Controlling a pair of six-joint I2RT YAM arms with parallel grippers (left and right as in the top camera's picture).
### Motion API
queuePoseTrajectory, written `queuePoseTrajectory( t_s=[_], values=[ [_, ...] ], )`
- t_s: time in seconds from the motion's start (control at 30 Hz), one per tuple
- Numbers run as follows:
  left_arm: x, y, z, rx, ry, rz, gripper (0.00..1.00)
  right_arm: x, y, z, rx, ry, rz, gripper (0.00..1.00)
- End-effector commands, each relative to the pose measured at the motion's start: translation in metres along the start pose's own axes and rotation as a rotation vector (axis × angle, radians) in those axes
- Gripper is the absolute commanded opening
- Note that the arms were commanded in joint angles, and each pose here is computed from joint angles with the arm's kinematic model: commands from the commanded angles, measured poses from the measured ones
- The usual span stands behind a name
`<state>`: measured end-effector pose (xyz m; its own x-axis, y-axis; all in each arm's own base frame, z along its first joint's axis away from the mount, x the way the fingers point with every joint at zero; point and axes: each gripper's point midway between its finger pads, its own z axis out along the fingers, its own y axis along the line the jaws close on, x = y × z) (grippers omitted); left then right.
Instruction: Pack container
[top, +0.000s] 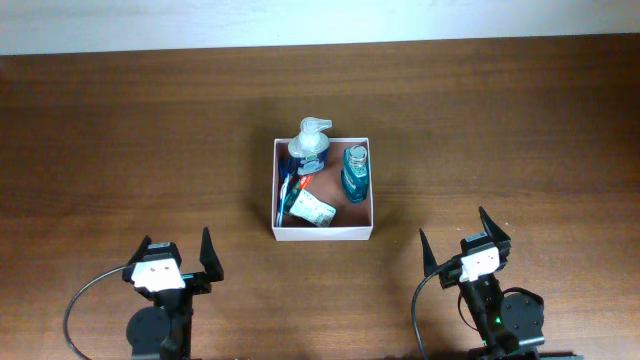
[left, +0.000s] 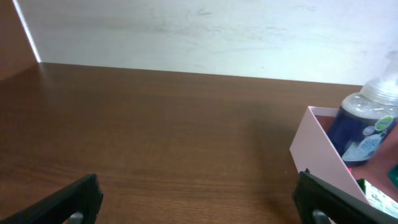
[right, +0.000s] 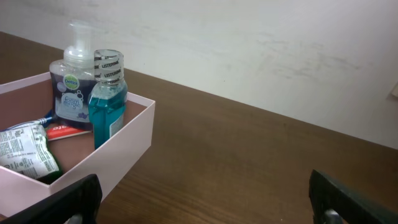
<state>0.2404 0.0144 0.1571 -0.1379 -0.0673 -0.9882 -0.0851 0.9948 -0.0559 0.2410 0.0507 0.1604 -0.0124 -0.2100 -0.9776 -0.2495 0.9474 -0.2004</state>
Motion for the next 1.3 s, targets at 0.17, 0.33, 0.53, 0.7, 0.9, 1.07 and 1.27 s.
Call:
queuePoseTrajectory(
  t_s=[0.17, 0.33, 0.53, 0.7, 0.9, 1.07, 1.27],
  values=[
    [0.0031, -0.0078, 0.0014, 0.036, -0.012, 0.032, 0.99, 0.0024, -0.0030, -0.0003, 0.016, 0.005, 0.001, 0.98],
    [0.0032, -0.0078, 0.0015, 0.036, -0.012, 0.032, 0.99, 0.0024, -0.0030, -0.0003, 0.016, 0.005, 0.001, 0.98],
    [0.0028, -0.0078, 0.0015, 0.036, -0.014, 0.031, 0.99, 0.0024, -0.0030, -0.0003, 0.016, 0.005, 0.001, 0.98],
    [0.0026, -0.0078, 0.0017, 0.037, -0.017, 0.031, 0.99, 0.0025, -0.0030, -0.0003, 0.016, 0.005, 0.001, 0.98],
    [0.0000, -0.0084, 0.0051, 0.039, -0.065, 0.028, 0.99, 0.0025, -0.0030, -0.0003, 0.016, 0.005, 0.001, 0.98],
    [-0.0001, -0.0082, 0.0051, 0.039, -0.065, 0.028, 0.99, 0.0023, -0.0029, -0.0003, 0.016, 0.005, 0.001, 0.98],
    [0.0000, -0.0083, 0.0051, 0.039, -0.065, 0.028, 0.99, 0.0024, -0.0030, -0.0003, 0.016, 0.005, 0.001, 0.98]
  ],
)
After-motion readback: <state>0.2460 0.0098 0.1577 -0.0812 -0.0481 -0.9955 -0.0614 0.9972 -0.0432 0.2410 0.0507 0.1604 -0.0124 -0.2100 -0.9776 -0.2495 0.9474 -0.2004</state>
